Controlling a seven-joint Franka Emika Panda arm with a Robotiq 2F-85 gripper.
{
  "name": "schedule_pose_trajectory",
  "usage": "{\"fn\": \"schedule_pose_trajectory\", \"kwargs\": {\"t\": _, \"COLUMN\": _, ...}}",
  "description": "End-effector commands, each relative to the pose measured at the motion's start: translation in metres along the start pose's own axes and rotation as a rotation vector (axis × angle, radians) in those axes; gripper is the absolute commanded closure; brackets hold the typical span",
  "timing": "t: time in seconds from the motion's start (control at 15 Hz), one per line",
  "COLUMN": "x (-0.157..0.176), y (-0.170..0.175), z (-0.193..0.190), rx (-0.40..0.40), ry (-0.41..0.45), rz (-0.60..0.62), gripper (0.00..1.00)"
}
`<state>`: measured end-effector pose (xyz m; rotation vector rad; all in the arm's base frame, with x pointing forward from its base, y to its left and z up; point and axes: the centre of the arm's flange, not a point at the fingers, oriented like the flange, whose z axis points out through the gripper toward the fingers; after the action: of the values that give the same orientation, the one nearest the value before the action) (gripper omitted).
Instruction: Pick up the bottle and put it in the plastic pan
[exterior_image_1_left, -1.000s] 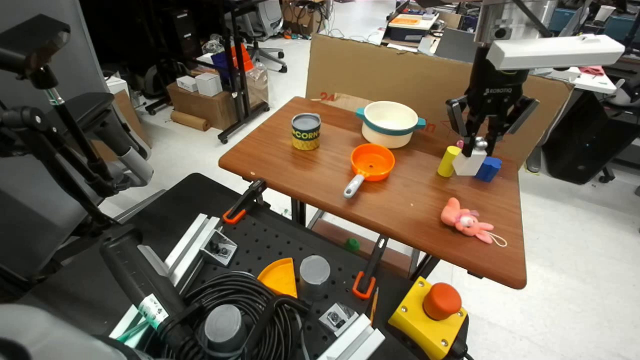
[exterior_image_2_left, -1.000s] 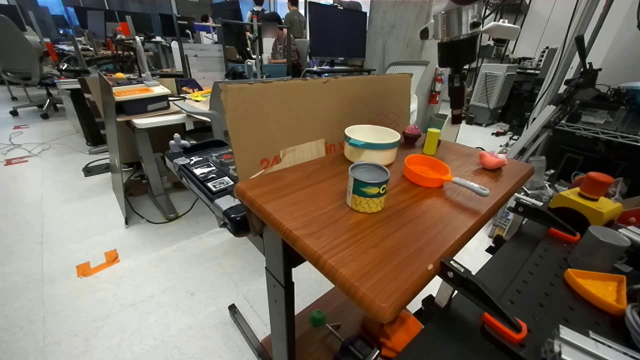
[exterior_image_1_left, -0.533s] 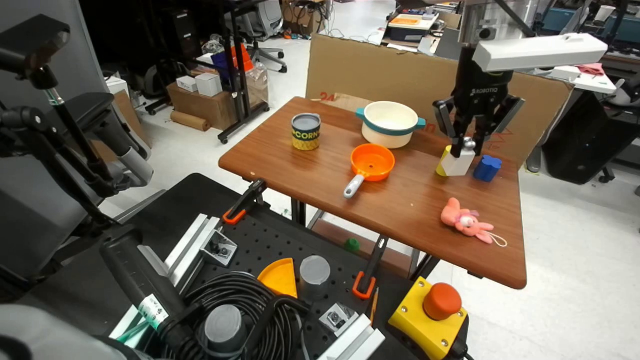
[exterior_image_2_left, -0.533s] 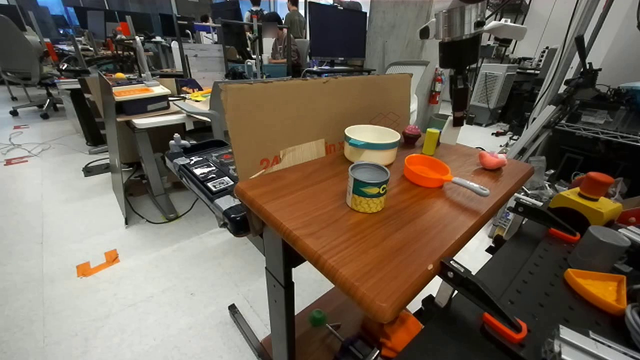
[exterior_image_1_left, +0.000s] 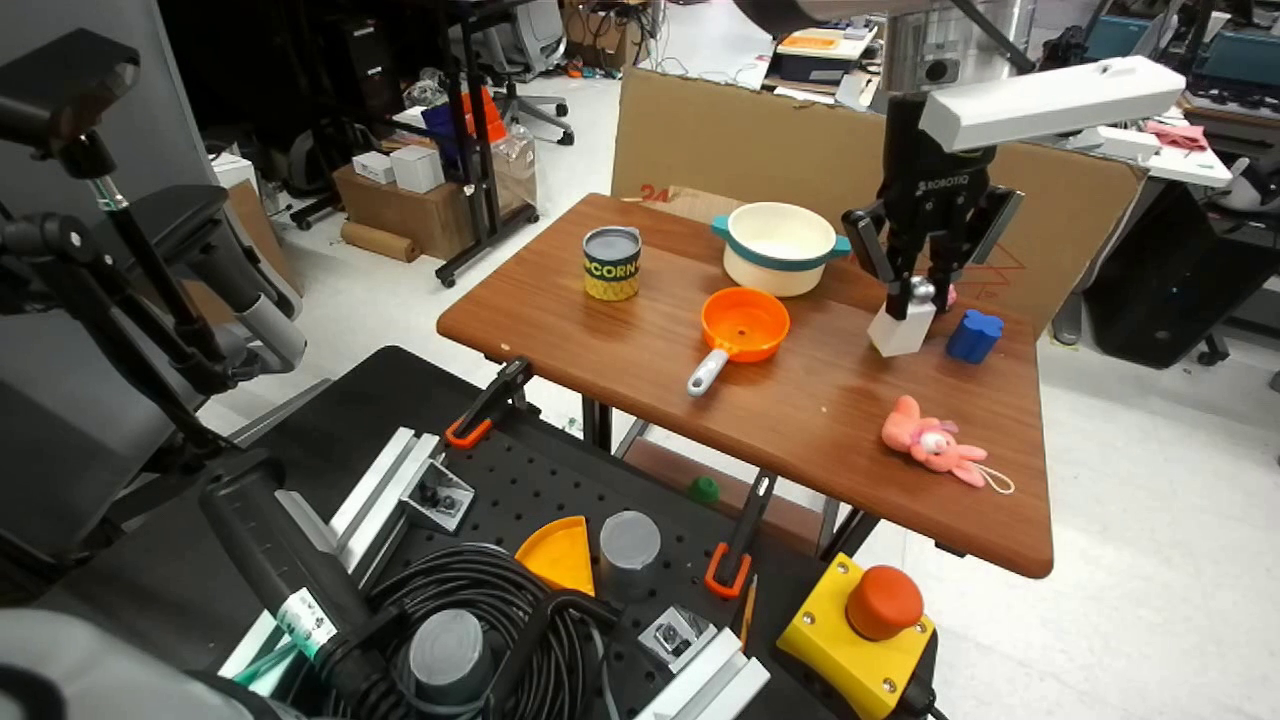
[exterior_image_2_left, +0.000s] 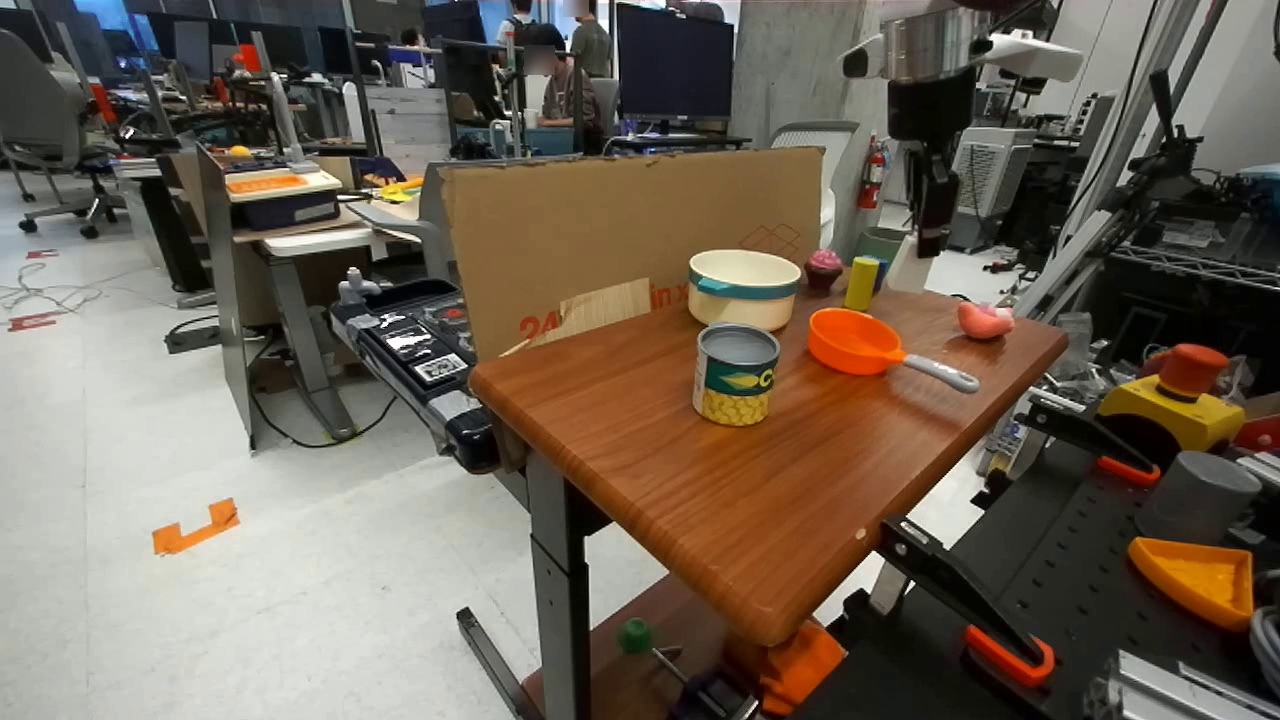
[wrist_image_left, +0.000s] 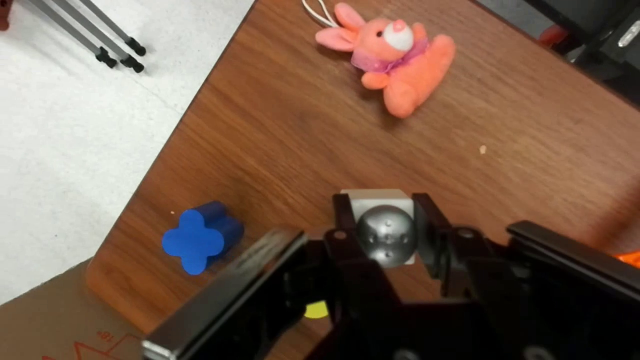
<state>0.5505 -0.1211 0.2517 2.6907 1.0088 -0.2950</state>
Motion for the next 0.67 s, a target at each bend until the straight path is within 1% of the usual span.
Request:
{"fn": "schedule_pose_trajectory", "kwargs": {"t": 0.0, "x": -0.015, "y": -0.022, "z": -0.005, "rx": -0.069, "ry": 0.047, "rz": -0.080, "gripper": 0.92}}
{"fn": "schedule_pose_trajectory", "kwargs": {"t": 0.27, "x": -0.018, "y": -0.032, "z": -0.008, "rx": -0.090, "ry": 0.051, "rz": -0.109, "gripper": 0.92}}
{"fn": "schedule_pose_trajectory", "kwargs": {"t": 0.4, "x": -0.018, "y": -0.034, "z": -0.009, "rx": -0.083, "ry": 0.078, "rz": -0.134, "gripper": 0.92}}
{"fn": "schedule_pose_trajectory", "kwargs": {"t": 0.6, "x": -0.015, "y": -0.033, "z": -0.010, "rx": -0.064, "ry": 0.137, "rz": -0.045, "gripper": 0.92}}
